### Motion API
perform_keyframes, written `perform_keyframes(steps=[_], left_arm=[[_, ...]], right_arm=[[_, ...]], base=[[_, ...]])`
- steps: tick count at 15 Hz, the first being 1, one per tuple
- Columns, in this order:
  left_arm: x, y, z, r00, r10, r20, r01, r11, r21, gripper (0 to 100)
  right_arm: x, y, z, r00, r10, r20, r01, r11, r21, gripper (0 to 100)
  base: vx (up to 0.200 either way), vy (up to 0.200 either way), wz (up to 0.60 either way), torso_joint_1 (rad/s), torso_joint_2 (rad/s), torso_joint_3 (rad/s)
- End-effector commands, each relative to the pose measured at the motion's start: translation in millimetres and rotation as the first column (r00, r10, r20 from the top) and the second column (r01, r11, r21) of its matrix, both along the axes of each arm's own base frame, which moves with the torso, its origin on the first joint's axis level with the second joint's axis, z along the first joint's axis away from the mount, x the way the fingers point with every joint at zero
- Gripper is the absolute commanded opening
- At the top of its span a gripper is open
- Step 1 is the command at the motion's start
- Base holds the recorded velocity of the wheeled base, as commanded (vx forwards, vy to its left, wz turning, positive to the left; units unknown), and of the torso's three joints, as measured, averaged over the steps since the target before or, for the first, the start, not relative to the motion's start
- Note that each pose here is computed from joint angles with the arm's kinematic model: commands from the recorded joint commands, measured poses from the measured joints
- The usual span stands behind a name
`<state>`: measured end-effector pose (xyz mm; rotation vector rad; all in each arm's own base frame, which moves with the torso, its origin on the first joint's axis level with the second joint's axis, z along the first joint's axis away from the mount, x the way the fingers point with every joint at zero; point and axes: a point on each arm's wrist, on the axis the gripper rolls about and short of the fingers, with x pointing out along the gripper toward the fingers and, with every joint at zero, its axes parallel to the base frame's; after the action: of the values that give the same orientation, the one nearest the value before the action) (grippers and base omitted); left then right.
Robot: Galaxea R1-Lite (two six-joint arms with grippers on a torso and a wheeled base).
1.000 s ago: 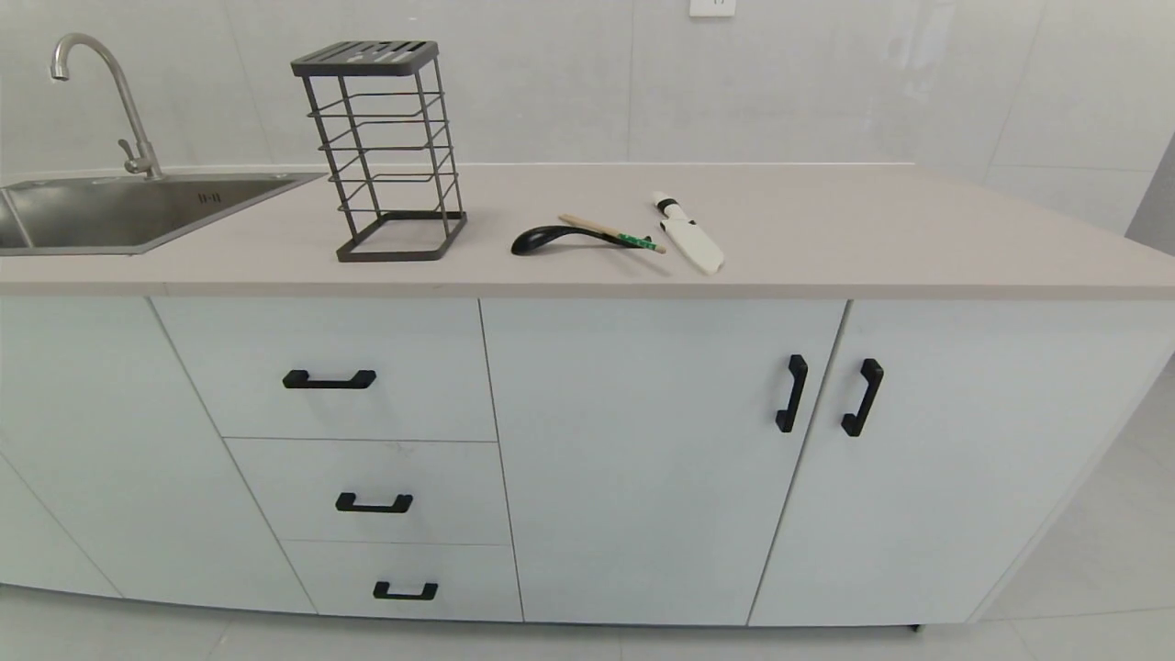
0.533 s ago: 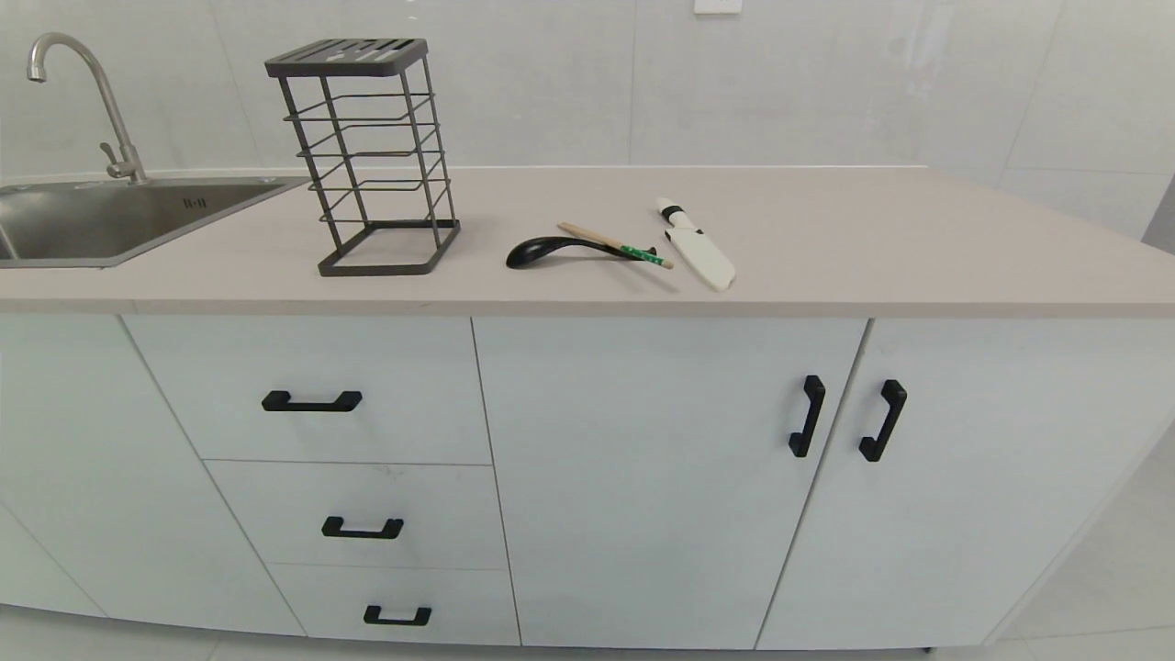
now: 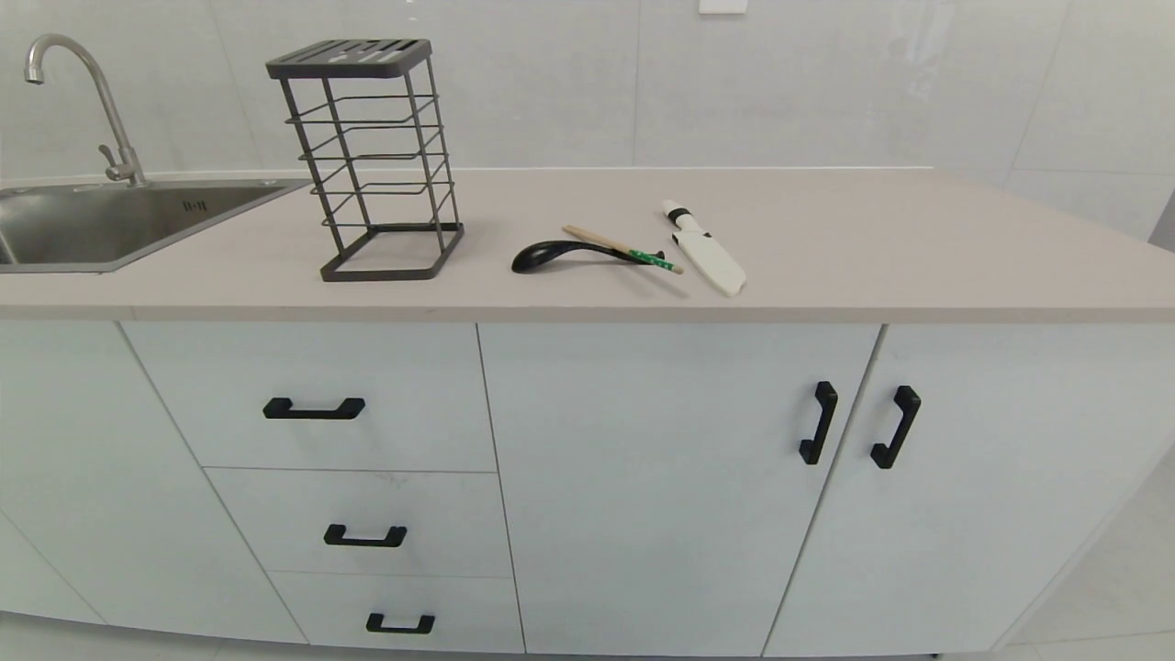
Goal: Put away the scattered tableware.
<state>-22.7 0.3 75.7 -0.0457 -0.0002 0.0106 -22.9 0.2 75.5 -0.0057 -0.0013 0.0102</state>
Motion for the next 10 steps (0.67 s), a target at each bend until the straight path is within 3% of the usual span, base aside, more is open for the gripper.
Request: perform_keyframes(steps=[1,5,10], left_arm=[[0.1,0.0,0.0,1.0,0.0,-0.002,0.0,1.0,0.0,100],[0.1,0.0,0.0,1.0,0.0,-0.002,0.0,1.0,0.004,100],[0.1,-0.2,-0.3,1.0,-0.009,-0.005,0.009,0.999,0.04,100]], right_arm=[[0.1,0.0,0.2,1.0,0.001,0.0,-0.001,1.0,0.0,100],[0.1,0.0,0.2,1.0,0.001,0.0,-0.001,1.0,-0.003,100],[0.1,0.0,0.2,1.0,0.001,0.0,-0.001,1.0,-0.005,100]], base=[[0.0,0.0,0.0,0.0,0.0,0.0],[0.0,0.0,0.0,0.0,0.0,0.0],[0.0,0.0,0.0,0.0,0.0,0.0]])
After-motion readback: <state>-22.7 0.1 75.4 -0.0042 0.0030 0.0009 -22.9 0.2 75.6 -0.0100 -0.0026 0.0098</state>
